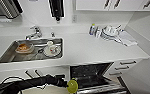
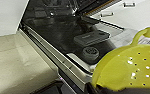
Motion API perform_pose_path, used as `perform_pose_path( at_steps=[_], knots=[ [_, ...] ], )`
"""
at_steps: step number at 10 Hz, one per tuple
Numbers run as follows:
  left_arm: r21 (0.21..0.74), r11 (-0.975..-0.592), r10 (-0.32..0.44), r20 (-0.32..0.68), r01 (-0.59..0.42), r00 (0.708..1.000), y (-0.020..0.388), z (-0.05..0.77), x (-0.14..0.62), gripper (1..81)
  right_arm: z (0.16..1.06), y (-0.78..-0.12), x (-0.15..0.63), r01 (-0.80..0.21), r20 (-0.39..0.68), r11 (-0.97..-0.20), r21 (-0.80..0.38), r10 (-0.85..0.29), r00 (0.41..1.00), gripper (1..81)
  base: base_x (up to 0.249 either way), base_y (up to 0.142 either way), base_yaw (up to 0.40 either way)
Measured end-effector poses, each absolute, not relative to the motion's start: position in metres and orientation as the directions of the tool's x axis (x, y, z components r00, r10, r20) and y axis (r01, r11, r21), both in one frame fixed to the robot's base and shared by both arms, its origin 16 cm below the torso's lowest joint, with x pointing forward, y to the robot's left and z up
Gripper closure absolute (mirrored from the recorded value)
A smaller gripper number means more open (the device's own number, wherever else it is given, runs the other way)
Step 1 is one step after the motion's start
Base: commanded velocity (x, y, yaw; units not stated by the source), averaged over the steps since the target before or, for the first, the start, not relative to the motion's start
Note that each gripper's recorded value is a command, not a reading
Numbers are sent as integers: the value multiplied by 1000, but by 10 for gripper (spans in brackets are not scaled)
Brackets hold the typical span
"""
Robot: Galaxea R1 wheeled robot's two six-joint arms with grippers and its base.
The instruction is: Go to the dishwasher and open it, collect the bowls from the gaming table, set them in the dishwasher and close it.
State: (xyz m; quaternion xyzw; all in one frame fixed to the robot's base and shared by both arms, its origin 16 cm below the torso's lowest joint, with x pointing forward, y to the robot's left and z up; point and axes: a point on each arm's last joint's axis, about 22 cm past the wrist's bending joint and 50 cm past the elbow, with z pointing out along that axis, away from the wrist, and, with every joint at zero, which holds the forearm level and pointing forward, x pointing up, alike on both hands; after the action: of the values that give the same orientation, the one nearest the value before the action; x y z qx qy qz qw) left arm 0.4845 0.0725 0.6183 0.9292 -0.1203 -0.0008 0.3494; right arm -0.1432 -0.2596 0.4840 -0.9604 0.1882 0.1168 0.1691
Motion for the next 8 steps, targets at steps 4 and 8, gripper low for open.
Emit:
perform_pose_path(
  at_steps=[4,8],
  knots=[
    [637,-721,-251,125,-271,960,21,629,525,811,484,-258,-143,-403,-289,-871,-282,-323,901,811,0,0,0],
    [620,-720,-265,168,-311,950,-10,646,559,811,485,-243,-144,-408,-294,-863,-298,-324,899,811,0,0,0]
  ],
)
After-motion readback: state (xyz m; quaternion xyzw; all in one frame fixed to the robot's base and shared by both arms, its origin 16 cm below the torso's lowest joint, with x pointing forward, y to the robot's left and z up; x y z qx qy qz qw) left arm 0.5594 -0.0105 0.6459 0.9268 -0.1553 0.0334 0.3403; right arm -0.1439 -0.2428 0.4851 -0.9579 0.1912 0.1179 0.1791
